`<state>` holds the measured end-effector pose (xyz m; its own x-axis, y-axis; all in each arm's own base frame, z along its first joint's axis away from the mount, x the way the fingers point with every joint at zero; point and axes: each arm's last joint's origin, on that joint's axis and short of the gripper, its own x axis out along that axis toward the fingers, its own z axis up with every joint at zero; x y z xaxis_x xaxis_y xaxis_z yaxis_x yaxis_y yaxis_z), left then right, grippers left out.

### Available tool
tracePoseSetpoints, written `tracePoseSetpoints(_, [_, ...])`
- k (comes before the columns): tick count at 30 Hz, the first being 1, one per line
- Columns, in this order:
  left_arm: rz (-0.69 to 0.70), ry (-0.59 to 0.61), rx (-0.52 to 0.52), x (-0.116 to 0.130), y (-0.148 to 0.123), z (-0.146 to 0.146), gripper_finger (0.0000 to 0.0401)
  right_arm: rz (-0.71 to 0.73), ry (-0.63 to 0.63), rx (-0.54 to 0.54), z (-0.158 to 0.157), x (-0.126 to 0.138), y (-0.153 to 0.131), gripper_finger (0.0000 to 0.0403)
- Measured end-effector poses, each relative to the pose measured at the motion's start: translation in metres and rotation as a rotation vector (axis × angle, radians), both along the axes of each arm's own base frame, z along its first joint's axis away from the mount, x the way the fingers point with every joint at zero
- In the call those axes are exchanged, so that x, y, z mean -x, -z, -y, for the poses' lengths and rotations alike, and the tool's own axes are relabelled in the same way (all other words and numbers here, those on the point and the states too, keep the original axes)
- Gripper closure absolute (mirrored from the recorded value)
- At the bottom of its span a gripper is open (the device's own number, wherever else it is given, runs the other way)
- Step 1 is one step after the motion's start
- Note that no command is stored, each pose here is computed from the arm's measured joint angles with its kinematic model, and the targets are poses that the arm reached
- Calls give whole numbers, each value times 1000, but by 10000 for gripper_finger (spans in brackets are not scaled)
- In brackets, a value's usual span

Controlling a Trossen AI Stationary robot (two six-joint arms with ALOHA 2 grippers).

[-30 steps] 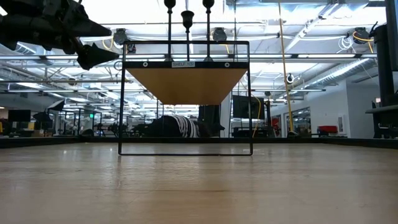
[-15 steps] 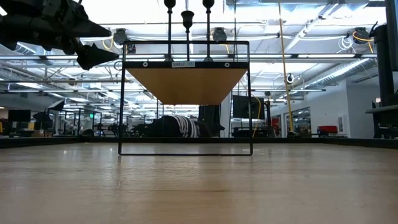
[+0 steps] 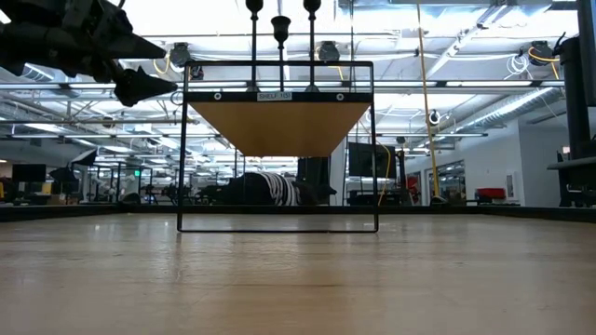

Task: Pick & Place candle stick holders
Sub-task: Put the orange scented candle on the shelf

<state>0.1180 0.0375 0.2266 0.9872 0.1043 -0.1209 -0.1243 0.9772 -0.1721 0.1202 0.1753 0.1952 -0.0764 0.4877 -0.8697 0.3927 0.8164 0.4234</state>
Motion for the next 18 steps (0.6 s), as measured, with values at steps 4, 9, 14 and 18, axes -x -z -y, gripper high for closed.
tracePoseSetpoints(4, [-3,0,3,0,0,0,4,-3,37,8,6,-7,0,401])
tracePoseSetpoints(9, [-2,-1,14,0,0,0,4,20,74,8,15,-18,0,402])
tracePoseSetpoints(14, [-1,-1,19,0,0,0,4,84,76,4,27,-34,-2,402])
tracePoseSetpoints(18, [0,-1,25,0,0,0,4,165,75,13,38,-49,-11,402])
